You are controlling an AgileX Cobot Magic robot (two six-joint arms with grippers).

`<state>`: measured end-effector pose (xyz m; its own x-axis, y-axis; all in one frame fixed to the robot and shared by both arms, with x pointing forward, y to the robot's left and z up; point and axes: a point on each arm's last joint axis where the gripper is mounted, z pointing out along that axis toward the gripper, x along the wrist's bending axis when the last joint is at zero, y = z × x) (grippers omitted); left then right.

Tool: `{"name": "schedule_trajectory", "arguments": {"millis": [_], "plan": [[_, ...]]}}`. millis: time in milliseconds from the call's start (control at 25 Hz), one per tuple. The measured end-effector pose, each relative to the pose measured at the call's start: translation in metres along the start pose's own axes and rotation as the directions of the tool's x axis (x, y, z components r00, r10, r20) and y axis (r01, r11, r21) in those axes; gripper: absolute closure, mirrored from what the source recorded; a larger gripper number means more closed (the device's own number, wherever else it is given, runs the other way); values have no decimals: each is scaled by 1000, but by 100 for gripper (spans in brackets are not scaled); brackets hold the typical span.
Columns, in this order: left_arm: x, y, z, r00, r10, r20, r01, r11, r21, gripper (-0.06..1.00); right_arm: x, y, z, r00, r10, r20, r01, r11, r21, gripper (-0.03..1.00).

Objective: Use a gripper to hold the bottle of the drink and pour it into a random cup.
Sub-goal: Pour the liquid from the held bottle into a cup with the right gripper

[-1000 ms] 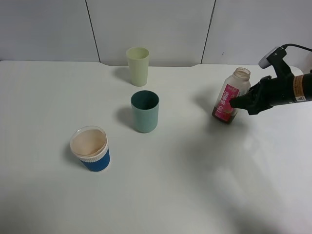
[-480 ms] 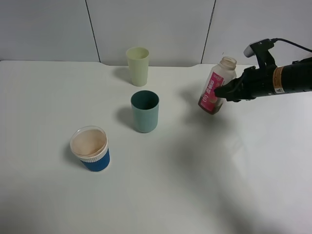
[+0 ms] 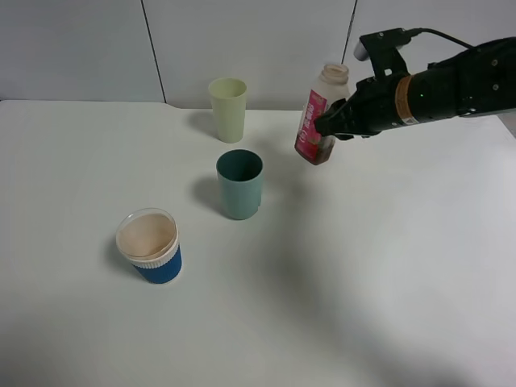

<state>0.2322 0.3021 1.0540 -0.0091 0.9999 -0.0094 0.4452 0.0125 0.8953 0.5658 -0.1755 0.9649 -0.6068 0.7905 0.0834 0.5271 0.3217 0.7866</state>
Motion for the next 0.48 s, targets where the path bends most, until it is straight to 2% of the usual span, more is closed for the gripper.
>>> {"name": "schedule_trajectory", "arguments": {"millis": [480], "plan": [[0, 0, 0, 1000, 0, 0, 0, 1000, 0, 2, 35, 41, 9, 989, 109, 97, -103, 992, -70, 59]]}}
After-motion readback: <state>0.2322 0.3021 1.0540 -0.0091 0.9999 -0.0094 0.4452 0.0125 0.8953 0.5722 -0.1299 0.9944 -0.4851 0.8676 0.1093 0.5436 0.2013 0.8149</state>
